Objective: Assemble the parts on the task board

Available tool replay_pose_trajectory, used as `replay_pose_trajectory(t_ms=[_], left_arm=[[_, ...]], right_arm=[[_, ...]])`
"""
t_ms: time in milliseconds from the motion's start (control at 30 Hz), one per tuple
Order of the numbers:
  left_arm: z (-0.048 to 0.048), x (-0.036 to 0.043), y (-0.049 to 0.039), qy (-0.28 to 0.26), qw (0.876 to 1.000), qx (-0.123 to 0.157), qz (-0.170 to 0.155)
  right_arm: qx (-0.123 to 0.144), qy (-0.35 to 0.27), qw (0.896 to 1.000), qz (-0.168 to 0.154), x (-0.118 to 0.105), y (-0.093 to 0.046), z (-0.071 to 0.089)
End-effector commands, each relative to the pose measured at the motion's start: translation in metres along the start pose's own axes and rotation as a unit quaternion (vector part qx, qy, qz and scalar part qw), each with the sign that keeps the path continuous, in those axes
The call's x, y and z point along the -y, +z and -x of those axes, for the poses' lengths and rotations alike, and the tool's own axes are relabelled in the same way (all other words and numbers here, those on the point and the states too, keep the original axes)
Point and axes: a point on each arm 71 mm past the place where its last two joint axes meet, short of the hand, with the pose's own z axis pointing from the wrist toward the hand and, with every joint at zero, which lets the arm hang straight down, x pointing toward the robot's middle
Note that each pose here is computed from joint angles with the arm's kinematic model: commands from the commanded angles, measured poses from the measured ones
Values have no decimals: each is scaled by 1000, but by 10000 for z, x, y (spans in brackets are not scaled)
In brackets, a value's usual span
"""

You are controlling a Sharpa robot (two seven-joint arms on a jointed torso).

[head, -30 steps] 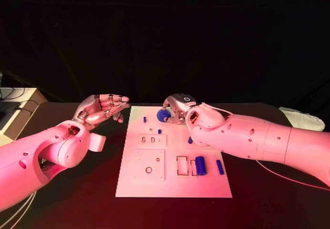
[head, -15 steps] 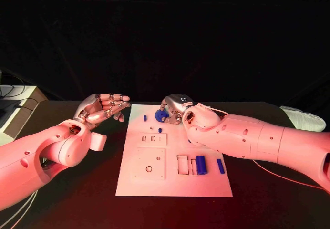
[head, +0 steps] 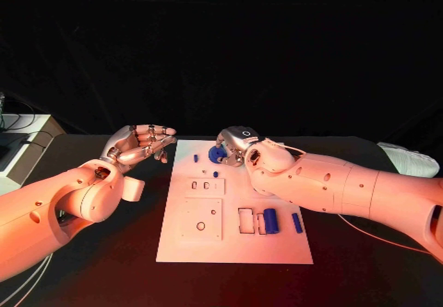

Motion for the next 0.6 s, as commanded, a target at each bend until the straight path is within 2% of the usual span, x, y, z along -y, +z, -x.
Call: replay_pose_trajectory(t_ms=[33,600], left_arm=[[-26,13,3,-3,1000,-9,-4],[-13,17,-5,-1,1000,-7,-3]], right_arm=[[-4,-9,1000,3,-3,11,-14],[-12,-3,1000,4,11,17,-36]])
